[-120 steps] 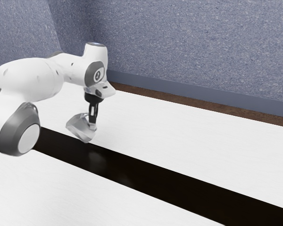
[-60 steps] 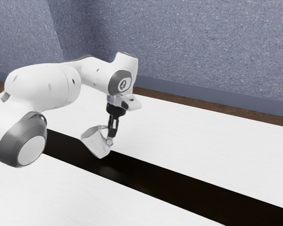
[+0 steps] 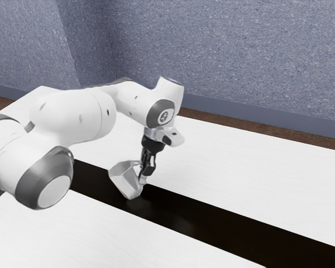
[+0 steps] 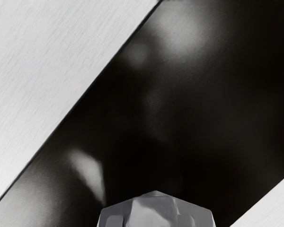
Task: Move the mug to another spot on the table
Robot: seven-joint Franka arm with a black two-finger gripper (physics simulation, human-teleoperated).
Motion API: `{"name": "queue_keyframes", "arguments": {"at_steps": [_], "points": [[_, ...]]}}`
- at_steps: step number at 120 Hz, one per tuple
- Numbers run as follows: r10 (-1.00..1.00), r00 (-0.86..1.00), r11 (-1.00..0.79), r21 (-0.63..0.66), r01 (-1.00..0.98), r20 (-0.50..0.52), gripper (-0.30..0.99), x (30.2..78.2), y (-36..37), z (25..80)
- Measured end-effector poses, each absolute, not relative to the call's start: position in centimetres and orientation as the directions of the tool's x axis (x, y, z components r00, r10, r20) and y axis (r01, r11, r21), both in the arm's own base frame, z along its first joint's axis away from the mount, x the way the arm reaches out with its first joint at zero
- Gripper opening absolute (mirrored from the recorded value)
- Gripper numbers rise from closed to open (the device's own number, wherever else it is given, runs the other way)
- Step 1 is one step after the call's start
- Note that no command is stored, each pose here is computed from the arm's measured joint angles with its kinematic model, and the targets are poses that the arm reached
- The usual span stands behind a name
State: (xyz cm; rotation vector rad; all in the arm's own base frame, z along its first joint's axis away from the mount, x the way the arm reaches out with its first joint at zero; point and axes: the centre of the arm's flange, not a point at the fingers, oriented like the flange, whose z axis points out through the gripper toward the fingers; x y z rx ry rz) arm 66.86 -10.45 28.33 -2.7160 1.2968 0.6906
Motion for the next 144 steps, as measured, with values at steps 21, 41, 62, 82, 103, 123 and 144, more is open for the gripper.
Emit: {"name": "queue_keyframes", "arguments": {"at_steps": [21,41,62,82,103,123,144], "points": [[-0.702,0.565,-0.668,0.128,-0.733,-0.433,-0.01,66.9,-10.7,26.7],[-0.688,0.579,-0.681,0.113,-0.724,-0.439,-0.02,66.8,-11.3,26.1],[-0.674,0.593,-0.694,0.105,-0.712,-0.44,0.18,66.8,-11.7,26.1],[-0.663,0.605,-0.707,0.104,-0.7,-0.442,0.46,66.7,-11.6,26.1],[-0.663,0.619,-0.707,0.081,-0.702,-0.421,0.59,67.4,-12.3,27.6],[-0.674,0.622,-0.698,0.067,-0.713,-0.4,0.64,67.9,-13.6,28.9],[-0.676,0.631,-0.697,0.053,-0.715,-0.382,0.67,67.9,-14.0,30.6]]}}
